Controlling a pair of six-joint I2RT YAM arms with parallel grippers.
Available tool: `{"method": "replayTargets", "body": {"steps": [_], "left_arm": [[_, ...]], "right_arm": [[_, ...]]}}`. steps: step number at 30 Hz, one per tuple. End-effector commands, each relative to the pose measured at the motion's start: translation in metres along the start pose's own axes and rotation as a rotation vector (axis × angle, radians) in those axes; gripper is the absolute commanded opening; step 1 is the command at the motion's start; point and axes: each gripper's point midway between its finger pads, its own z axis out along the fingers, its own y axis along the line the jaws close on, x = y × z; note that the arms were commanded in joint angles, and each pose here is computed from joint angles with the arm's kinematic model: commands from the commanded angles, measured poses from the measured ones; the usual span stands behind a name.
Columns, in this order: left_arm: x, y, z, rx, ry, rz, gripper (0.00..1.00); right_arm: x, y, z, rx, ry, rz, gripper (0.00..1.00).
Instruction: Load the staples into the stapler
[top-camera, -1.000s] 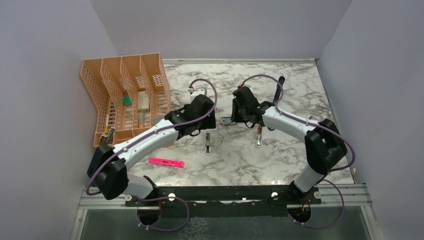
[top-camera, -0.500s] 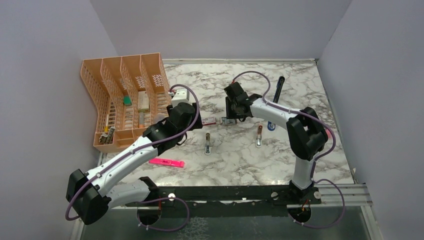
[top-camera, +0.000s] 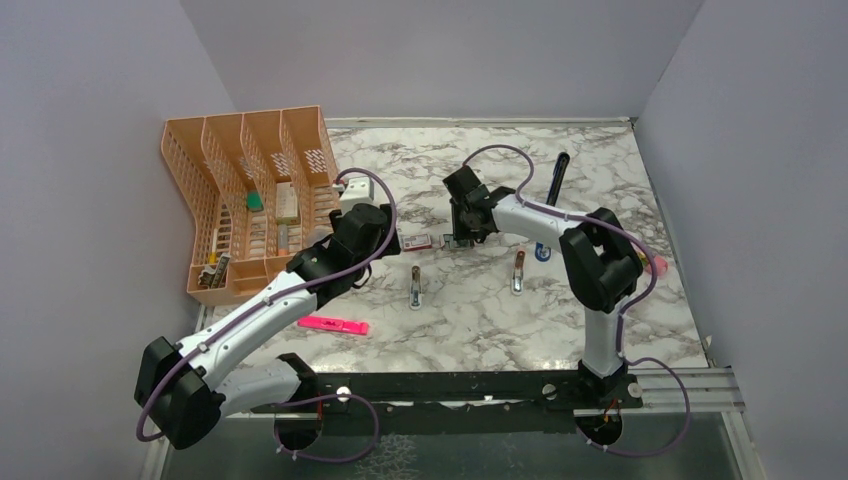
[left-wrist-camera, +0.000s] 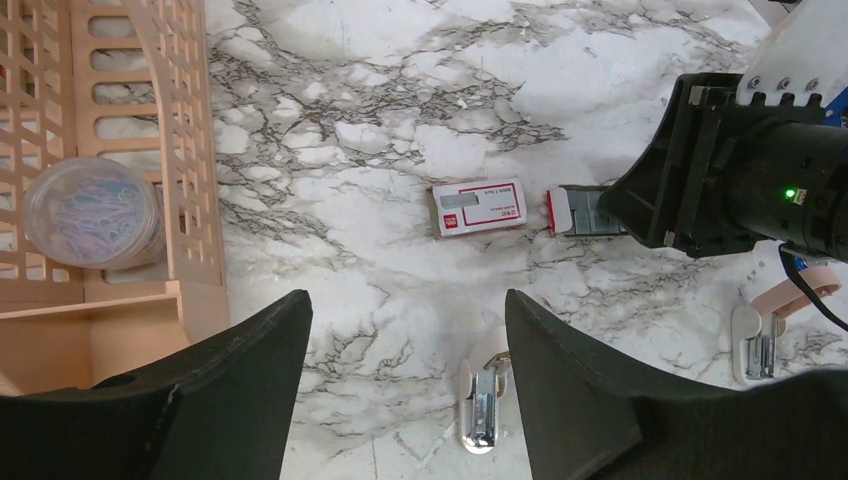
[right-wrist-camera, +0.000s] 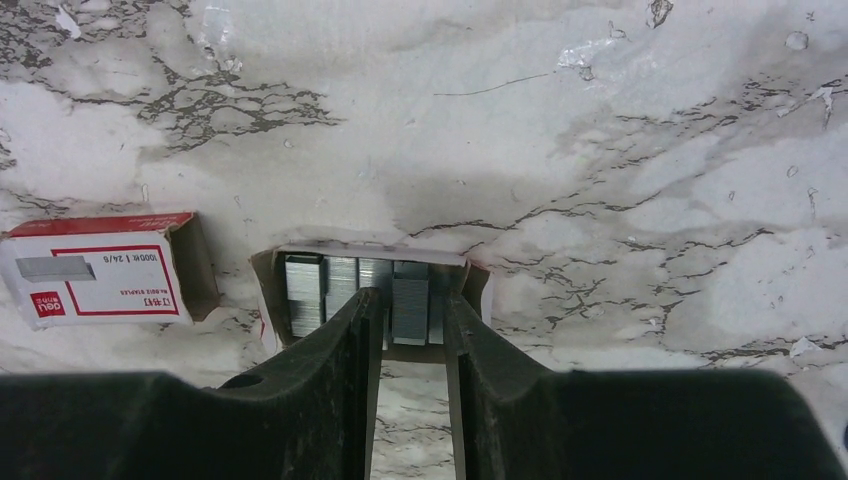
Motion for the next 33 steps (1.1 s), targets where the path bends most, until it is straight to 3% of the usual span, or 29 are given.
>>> {"method": "replayTargets", "body": {"steps": [1,13,18,33], "left_arm": [[0.002,0.002,0.003,0.002,0.001,0.0,0.72],[0.011,0.005,0.01,-0.01,0.031,0.001,0.72],[0.014,0.006,0.013,-0.013,0.044,0.005,0.71],[0.018,0.007,0.016,-0.013,0.06,0.008,0.71]], "right_arm": [[-0.011,-0.002,0.005,0.039,-0.034,0.026,0.33],[-0.007,0.0,0.015,0.034,-0.027,0.044,0.3],[-0.004,0.0,0.015,0.035,-0.011,0.039,0.24],[-0.026,0.002,-0.028,-0.012,-0.087,0.051,0.2]]}}
